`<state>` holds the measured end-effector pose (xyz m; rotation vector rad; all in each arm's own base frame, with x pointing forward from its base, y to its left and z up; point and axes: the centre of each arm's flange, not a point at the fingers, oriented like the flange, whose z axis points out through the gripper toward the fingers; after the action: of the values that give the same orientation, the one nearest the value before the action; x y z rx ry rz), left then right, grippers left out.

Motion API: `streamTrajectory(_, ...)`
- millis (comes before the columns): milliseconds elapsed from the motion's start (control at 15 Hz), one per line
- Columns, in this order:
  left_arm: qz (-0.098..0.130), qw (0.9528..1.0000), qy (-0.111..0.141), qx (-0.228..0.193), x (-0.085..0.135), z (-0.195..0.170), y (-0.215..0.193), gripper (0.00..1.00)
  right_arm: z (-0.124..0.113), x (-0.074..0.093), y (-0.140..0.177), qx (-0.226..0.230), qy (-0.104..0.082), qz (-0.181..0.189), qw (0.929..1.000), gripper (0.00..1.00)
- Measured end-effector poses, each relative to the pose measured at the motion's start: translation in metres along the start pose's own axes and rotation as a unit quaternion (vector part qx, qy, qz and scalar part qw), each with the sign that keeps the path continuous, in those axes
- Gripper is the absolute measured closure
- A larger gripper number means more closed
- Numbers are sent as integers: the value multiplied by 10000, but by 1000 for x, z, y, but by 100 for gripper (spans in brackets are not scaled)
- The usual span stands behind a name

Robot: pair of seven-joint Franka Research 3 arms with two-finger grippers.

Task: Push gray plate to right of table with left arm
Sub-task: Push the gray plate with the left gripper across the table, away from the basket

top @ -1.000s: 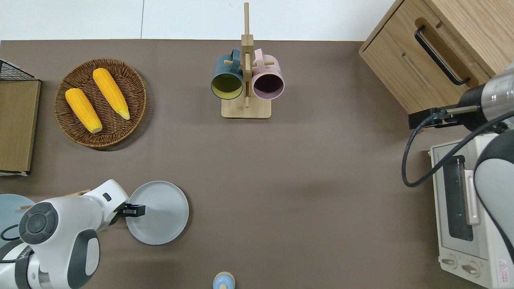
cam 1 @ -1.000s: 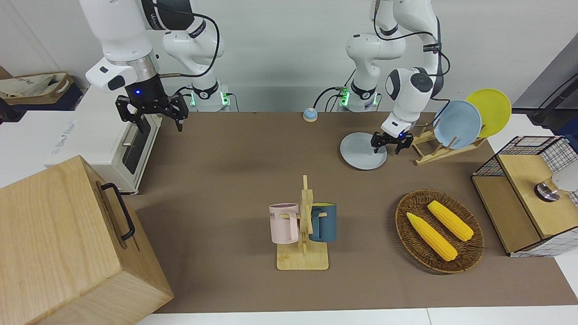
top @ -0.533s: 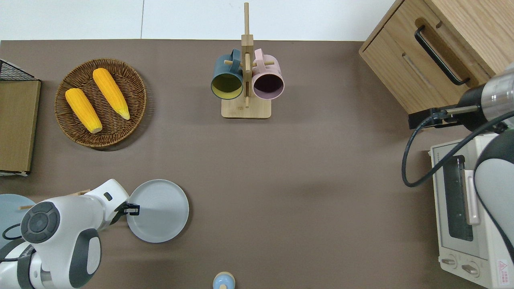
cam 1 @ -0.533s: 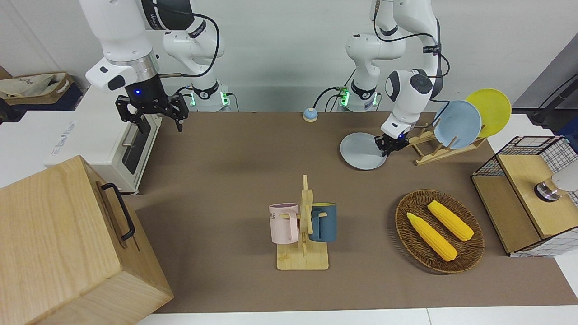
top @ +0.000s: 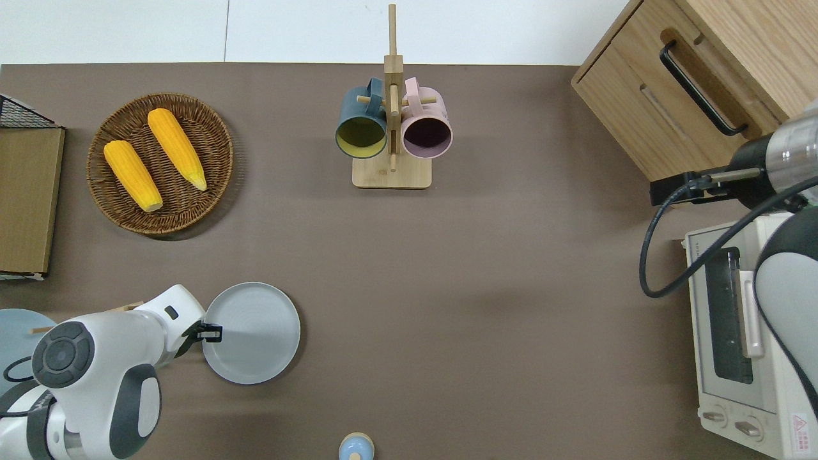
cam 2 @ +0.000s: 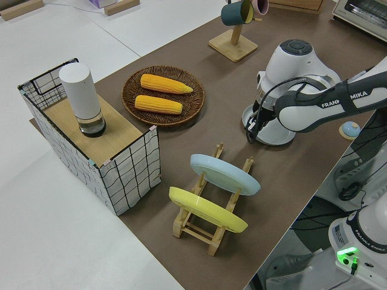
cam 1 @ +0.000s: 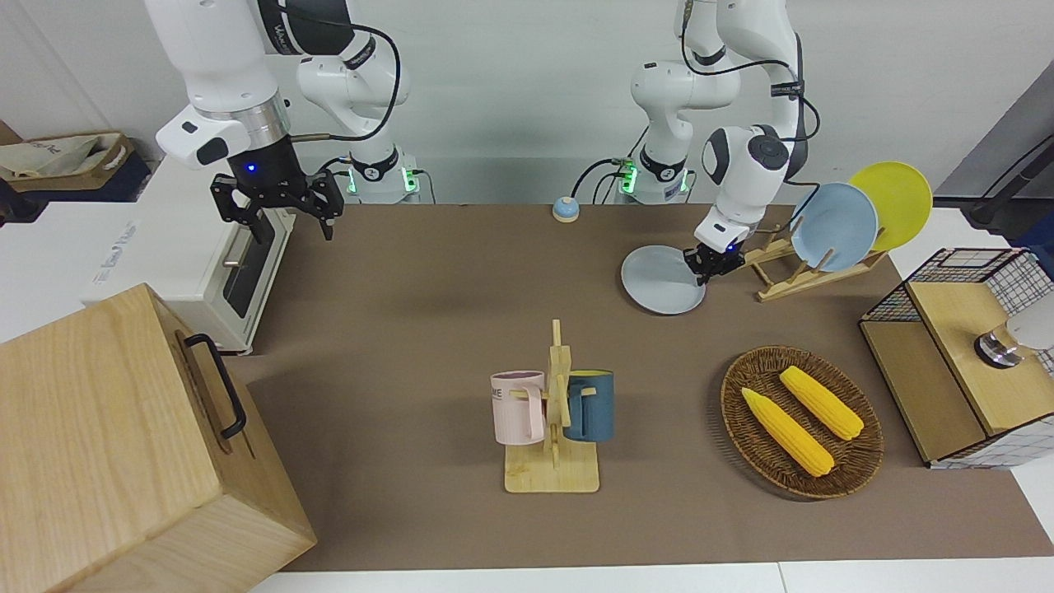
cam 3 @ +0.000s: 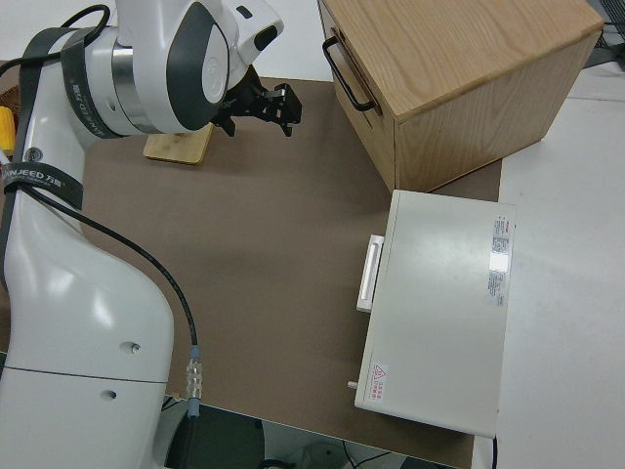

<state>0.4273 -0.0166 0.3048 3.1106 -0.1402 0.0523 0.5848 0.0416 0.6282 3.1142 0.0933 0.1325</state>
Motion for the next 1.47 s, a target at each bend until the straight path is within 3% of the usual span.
streamTrajectory(333, -221, 9995, 65, -230, 3, 3, 32, 99, 0, 0, 0, 0, 0, 0, 10000, 1)
streamTrajectory(1067, -770, 9964, 84, -357, 1, 6, 173, 99, 0, 0, 0, 0, 0, 0, 10000, 1)
streamTrajectory(1467, -1081, 9926, 229, -513, 5, 11, 248, 99, 0, 0, 0, 0, 0, 0, 10000, 1)
